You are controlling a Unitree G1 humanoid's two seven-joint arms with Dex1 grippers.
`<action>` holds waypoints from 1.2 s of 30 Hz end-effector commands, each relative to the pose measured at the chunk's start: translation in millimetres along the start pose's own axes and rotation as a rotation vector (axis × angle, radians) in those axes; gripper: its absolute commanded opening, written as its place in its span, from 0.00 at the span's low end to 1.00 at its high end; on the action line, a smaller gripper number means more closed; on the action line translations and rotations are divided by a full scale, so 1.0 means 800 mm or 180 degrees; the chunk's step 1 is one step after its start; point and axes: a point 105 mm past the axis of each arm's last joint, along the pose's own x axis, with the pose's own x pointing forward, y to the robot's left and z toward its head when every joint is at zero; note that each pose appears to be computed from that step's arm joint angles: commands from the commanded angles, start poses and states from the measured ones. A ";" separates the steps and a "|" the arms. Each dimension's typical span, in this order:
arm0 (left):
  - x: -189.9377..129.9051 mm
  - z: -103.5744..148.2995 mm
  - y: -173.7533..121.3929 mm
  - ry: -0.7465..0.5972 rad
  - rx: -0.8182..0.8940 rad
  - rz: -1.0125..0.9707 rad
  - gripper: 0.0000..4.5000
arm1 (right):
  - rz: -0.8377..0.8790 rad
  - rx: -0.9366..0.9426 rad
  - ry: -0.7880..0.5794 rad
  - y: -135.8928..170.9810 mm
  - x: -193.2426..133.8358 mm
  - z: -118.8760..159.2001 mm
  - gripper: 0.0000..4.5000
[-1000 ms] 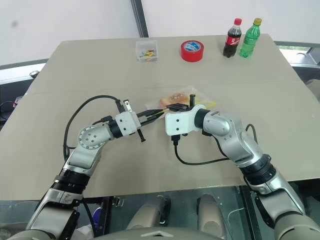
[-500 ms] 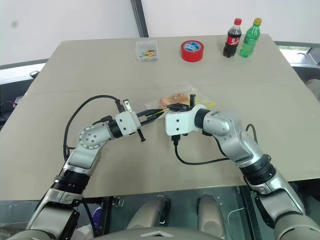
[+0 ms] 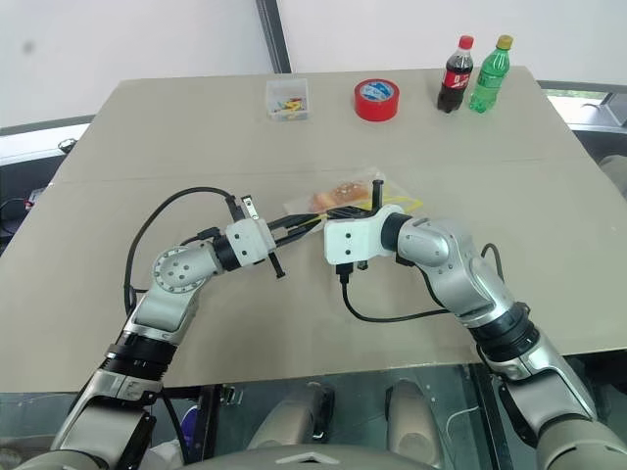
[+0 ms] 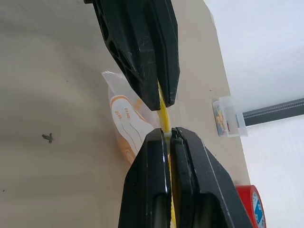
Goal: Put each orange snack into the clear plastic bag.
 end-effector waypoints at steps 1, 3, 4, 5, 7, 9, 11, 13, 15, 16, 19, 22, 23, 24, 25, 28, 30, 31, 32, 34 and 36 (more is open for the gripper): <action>-0.001 0.013 0.007 -0.0108 0.0084 0.0086 0.00 | -0.0130 -0.0097 -0.0107 -0.013 -0.004 0.012 0.01; -0.001 0.013 0.008 -0.0110 0.0083 0.0096 0.00 | -0.0135 -0.0087 -0.0096 -0.013 -0.004 0.011 0.01; -0.002 0.013 0.009 -0.0119 0.0073 0.0127 0.00 | -0.0147 -0.0070 -0.0069 -0.014 -0.005 0.008 0.01; -0.003 0.013 0.011 -0.0129 0.0062 0.0163 0.00 | -0.0171 -0.0036 -0.0023 -0.015 -0.006 0.004 0.01; -0.007 0.015 0.017 -0.0156 0.0041 0.0252 0.00 | -0.0261 0.0056 0.0150 -0.021 -0.014 -0.013 0.01; -0.011 0.016 0.021 -0.0179 0.0046 0.0303 0.00 | -0.0374 0.0109 0.0442 -0.030 -0.029 -0.042 0.01; -0.015 0.018 0.024 -0.0194 0.0039 0.0332 0.00 | -0.0459 0.0141 0.0689 -0.036 -0.044 -0.065 0.01; -0.020 0.018 0.024 -0.0191 0.0046 0.0335 0.00 | -0.0537 0.0162 0.0944 -0.041 -0.062 -0.090 0.01; -0.023 0.017 0.025 -0.0189 0.0048 0.0339 0.00 | -0.0613 0.0172 0.1149 -0.045 -0.076 -0.110 0.01; -0.023 0.017 0.025 -0.0184 0.0053 0.0346 0.00 | -0.0639 0.0175 0.1216 -0.047 -0.082 -0.117 0.01; -0.025 0.016 0.027 -0.0172 0.0056 0.0368 0.00 | -0.0673 0.0175 0.1325 -0.049 -0.091 -0.127 0.01; -0.024 0.014 0.035 -0.0140 0.0034 0.0449 0.00 | -0.0716 0.0163 0.1353 -0.054 -0.097 -0.130 0.01; -0.023 0.013 0.041 -0.0128 0.0003 0.0514 0.00 | -0.0754 0.0177 0.1349 -0.057 -0.098 -0.130 0.01; -0.021 0.012 0.046 -0.0127 -0.0019 0.0568 0.00 | -0.0792 0.0182 0.1348 -0.061 -0.098 -0.130 0.01; -0.018 0.012 0.055 -0.0150 -0.0065 0.0652 0.00 | -0.0840 0.0168 0.1356 -0.067 -0.098 -0.132 0.01; -0.005 0.012 0.093 -0.0182 -0.0141 0.0891 0.00 | -0.1062 0.0076 0.1446 -0.098 -0.101 -0.143 0.01; 0.002 0.010 0.120 -0.0172 -0.0149 0.0998 0.00 | -0.1290 -0.0033 0.1532 -0.129 -0.106 -0.152 0.01; 0.004 0.010 0.132 -0.0170 -0.0142 0.1026 0.00 | -0.1389 -0.0098 0.1567 -0.143 -0.109 -0.155 0.01; 0.005 0.010 0.141 -0.0169 -0.0130 0.1039 0.00 | -0.1489 -0.0164 0.1596 -0.156 -0.112 -0.158 0.01; 0.008 0.008 0.162 -0.0100 -0.0069 0.1071 0.00 | -0.1658 -0.0265 0.1658 -0.180 -0.123 -0.163 0.01; 0.011 0.010 0.181 -0.0074 -0.0027 0.1136 0.00 | -0.1755 -0.0328 0.1677 -0.195 -0.132 -0.165 0.01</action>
